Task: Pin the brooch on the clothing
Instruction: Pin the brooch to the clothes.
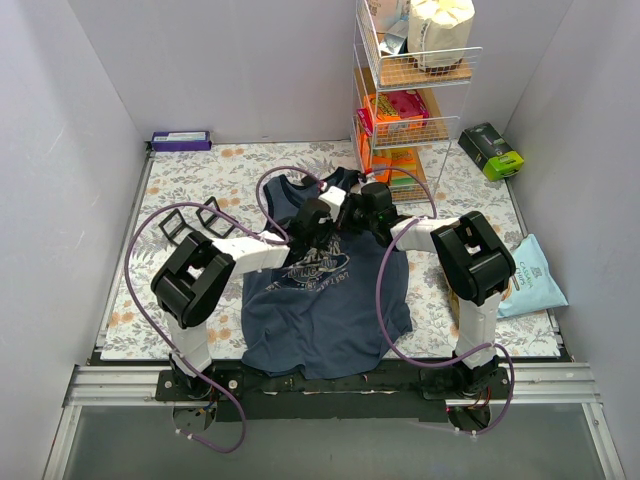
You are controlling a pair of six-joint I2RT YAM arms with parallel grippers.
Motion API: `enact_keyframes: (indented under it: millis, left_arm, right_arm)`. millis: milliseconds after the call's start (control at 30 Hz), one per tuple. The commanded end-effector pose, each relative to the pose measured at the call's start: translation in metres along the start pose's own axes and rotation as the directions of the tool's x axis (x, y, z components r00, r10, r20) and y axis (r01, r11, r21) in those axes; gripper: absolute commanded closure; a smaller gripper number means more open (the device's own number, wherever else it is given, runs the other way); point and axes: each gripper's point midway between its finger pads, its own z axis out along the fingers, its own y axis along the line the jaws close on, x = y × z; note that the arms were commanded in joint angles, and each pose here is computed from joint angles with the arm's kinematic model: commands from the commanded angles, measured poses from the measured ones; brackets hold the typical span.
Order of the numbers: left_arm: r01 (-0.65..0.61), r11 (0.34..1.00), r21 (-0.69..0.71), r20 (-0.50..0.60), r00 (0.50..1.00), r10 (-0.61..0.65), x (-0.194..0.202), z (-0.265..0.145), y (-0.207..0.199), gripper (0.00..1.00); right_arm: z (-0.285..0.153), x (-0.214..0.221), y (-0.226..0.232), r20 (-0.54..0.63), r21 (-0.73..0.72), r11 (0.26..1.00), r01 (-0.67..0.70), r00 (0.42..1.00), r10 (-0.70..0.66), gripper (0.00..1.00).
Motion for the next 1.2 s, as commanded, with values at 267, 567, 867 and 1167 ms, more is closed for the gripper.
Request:
enact_keyframes:
  millis: [267,567,867,1167]
  left_arm:
    - [0.138,0.975,0.175,0.183,0.968,-0.170,-0.066,-0.024,-0.011,1.00]
    - [0.172,0.950,0.262,0.212,0.950,-0.230,-0.075,-0.035,-0.018,1.00]
    - [0.223,0.912,0.345,0.224,0.924,-0.311,-0.083,-0.044,-0.018,1.00]
    - [0.271,0.909,0.317,0.163,0.929,-0.334,-0.068,-0.032,-0.011,1.00]
  right_arm:
    - [0.003,0.004,0.015,-0.014,-0.017,0.999,0.028,0.999,-0.028,0.99]
    - [0.006,0.010,0.012,-0.030,-0.010,1.000,0.030,0.999,-0.030,0.99]
    - [0.008,0.015,0.010,-0.043,-0.005,1.000,0.026,0.999,-0.026,0.99]
    - [0.001,0.005,0.020,-0.023,-0.020,0.998,0.056,0.998,-0.056,0.99]
